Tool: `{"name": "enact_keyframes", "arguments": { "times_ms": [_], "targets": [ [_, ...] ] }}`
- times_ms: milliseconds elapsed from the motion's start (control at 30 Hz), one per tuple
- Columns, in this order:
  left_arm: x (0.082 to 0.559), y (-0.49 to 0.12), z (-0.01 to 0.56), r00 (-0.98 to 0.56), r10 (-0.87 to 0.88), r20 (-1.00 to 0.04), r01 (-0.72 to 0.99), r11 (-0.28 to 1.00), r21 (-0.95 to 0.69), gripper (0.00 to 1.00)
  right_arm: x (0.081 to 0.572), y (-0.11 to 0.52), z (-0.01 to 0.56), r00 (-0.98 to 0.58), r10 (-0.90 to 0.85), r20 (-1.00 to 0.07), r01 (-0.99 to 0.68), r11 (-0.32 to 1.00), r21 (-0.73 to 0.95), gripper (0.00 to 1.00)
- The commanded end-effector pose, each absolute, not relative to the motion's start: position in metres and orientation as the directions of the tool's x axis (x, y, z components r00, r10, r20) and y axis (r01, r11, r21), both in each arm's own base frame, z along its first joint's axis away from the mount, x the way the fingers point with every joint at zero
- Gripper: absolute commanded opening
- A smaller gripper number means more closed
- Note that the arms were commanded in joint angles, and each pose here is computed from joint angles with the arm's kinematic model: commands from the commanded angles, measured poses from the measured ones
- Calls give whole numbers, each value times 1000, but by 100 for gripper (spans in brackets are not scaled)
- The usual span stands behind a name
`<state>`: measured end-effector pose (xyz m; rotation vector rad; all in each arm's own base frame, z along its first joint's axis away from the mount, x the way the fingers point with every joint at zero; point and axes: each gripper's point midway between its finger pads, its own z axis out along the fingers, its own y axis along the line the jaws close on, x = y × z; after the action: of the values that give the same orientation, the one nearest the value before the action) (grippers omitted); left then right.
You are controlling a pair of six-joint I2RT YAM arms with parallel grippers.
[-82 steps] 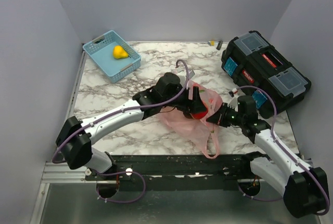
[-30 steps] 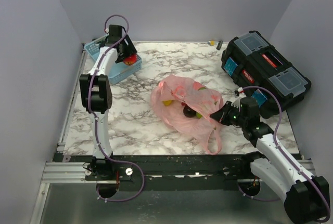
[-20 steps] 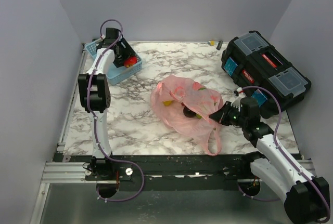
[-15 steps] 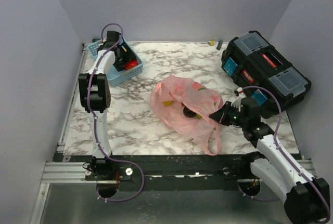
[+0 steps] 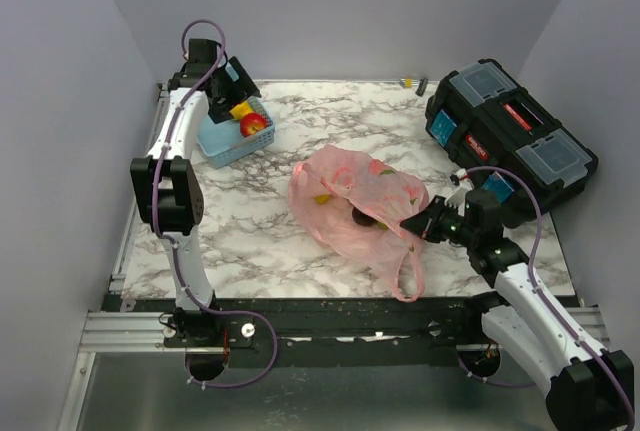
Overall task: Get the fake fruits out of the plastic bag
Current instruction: Place the fake fruit in the bin, then take out the fake fruit from the plastic bag.
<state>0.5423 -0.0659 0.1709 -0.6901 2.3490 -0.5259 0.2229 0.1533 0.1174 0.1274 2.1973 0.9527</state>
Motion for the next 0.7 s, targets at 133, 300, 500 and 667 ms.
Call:
{"name": "enact_keyframes", "arguments": {
  "times_ms": [133,300,500,667],
  "targets": [
    [509,-59,195,-701,-541,-465,-319,821,-474,99,218,159,123,-720,330,-610,-249,697,672,1],
    [474,-88,218,-695,-515,-502,-194,806,-559,96,220,157,125,-702,345,-623,-247,702,668,1],
    [386,-162,253,-720,-422,-551,91,730,-678,95,218,160,117,-735,330,-593,-237,694,680,1],
    [318,-196,275,-690,-252,-678,298,755,-584,96,218,162,113,-750,322,-578,-231,691,684,1]
  ]
}}
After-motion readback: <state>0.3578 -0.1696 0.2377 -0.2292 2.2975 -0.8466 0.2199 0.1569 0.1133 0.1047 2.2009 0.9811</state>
